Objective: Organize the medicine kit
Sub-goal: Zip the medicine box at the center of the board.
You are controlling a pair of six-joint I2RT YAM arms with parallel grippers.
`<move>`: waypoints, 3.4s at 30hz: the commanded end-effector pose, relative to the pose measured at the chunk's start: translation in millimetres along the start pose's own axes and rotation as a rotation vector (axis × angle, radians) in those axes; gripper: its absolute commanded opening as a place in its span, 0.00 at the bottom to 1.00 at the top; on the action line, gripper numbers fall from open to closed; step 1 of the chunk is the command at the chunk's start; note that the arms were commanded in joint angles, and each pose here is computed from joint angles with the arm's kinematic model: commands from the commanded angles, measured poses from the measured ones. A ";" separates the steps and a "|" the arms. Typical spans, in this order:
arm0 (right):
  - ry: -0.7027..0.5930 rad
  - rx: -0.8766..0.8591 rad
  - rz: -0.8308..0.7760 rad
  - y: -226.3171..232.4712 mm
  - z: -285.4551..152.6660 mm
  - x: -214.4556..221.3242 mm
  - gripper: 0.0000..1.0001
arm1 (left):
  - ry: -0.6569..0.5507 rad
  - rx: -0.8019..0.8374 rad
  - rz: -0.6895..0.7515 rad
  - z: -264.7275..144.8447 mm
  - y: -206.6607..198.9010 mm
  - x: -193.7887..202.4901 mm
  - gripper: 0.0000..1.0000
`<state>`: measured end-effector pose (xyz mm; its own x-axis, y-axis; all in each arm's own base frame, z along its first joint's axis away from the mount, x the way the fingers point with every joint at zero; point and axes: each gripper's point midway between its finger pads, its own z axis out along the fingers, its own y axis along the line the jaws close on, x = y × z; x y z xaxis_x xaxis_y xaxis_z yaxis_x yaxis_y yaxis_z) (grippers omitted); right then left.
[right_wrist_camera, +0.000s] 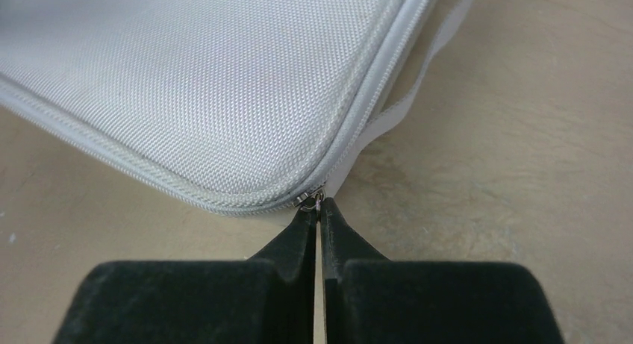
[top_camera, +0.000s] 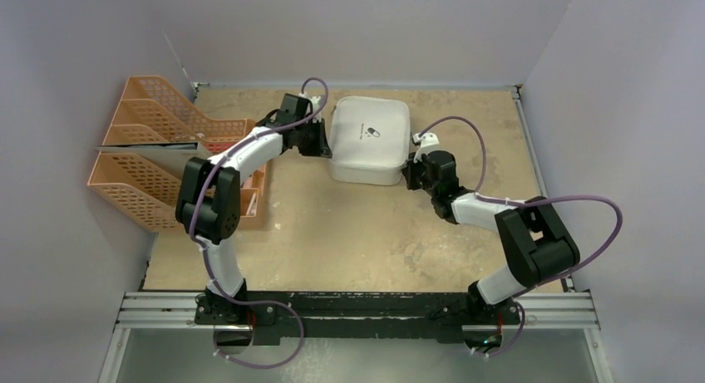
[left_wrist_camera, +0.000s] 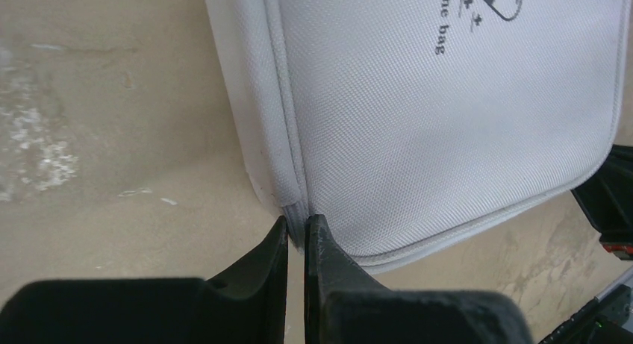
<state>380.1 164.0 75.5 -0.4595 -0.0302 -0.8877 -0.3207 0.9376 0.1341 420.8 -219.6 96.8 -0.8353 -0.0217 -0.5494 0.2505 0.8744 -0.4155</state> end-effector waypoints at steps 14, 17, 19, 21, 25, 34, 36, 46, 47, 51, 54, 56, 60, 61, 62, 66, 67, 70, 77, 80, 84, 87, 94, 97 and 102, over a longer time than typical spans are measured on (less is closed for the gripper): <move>-0.251 -0.315 -0.035 114.7 3.4 -55.7 0.00 | -0.122 0.132 -0.082 -65.2 -57.1 -33.7 0.41; -0.261 -0.315 -0.012 121.0 3.7 -55.7 0.00 | -0.065 0.195 -0.214 -49.7 -65.5 -3.9 0.44; -0.255 -0.317 -0.011 125.0 5.2 -53.1 0.00 | -0.033 0.219 -0.309 -39.9 -67.1 12.9 0.47; -0.250 -0.320 -0.002 127.8 5.8 -50.6 0.00 | -0.026 0.219 -0.372 -33.0 -65.9 24.5 0.48; -0.241 -0.333 0.003 134.3 5.3 -44.7 0.00 | -0.068 0.220 -0.458 -25.5 -61.6 32.2 0.52; -0.210 -0.354 0.004 148.5 7.6 -29.7 0.00 | -0.125 0.313 -0.515 -26.1 -76.4 19.7 0.55; -0.209 -0.361 0.004 154.6 7.2 -28.5 0.00 | -0.153 0.299 -0.532 -29.1 -74.4 18.5 0.55; -0.223 -0.321 -0.006 166.9 9.6 -30.2 0.00 | -0.141 0.145 -0.559 -11.6 -46.4 35.8 0.52; -0.220 -0.303 -0.010 163.8 10.6 -29.1 0.00 | -0.135 0.128 -0.552 -9.6 -44.3 36.5 0.50; -0.180 -0.222 -0.024 145.0 8.9 -17.8 0.00 | -0.086 0.011 -0.491 -3.5 -24.5 48.6 0.38; -0.159 -0.180 -0.046 128.9 6.1 -18.9 0.00 | -0.041 -0.133 -0.414 0.1 8.6 57.4 0.31; -0.152 -0.162 -0.060 118.4 4.6 -21.9 0.00 | -0.005 -0.157 -0.411 3.2 19.2 61.9 0.30; -0.124 -0.108 -0.084 92.8 9.8 -21.2 0.00 | 0.027 -0.181 -0.388 5.2 26.8 67.9 0.27; -0.117 -0.094 -0.095 87.2 11.6 -20.2 0.00 | 0.026 -0.186 -0.383 4.4 27.7 67.9 0.27; -0.113 -0.083 -0.105 82.0 12.6 -18.2 0.00 | 0.028 -0.193 -0.376 3.9 29.3 68.6 0.26; -0.149 -0.108 -0.136 80.0 16.8 -21.5 0.00 | 0.031 -0.198 -0.368 5.4 31.0 70.1 0.24; -0.154 -0.120 -0.146 82.3 18.4 -22.7 0.00 | 0.034 -0.192 -0.372 6.1 30.0 70.3 0.24; -0.156 -0.125 -0.173 84.8 25.0 -27.1 0.00 | 0.044 -0.183 -0.374 9.1 28.9 71.9 0.24; -0.133 0.055 -0.091 31.7 37.5 -34.3 0.00 | 0.063 -0.222 -0.336 5.1 36.9 78.2 0.22; -0.136 0.077 -0.064 15.0 43.1 -40.8 0.00 | 0.064 -0.226 -0.321 2.7 37.6 78.2 0.22; -0.147 0.100 -0.039 -1.6 51.3 -51.9 0.00 | 0.079 -0.236 -0.308 0.9 39.5 81.7 0.22; -0.142 0.139 0.000 -21.0 57.7 -53.7 0.00 | 0.089 -0.246 -0.299 -0.7 41.7 85.4 0.22; -0.114 0.251 0.087 -71.7 61.9 -54.1 0.00 | 0.095 -0.252 -0.268 -9.1 43.1 89.9 0.21; -0.111 0.254 0.087 -75.5 58.7 -53.0 0.00 | 0.105 -0.237 -0.273 -10.1 41.1 94.9 0.20; -0.121 0.247 0.129 -70.6 39.4 -45.7 0.00 | 0.084 -0.235 -0.244 -19.0 41.2 83.1 0.20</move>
<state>460.1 143.2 69.1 -0.4281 0.0499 -0.9023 -0.1651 0.9773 0.1324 385.8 -232.5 90.1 -0.8388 -0.3008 -0.4537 0.0032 0.8307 -0.5567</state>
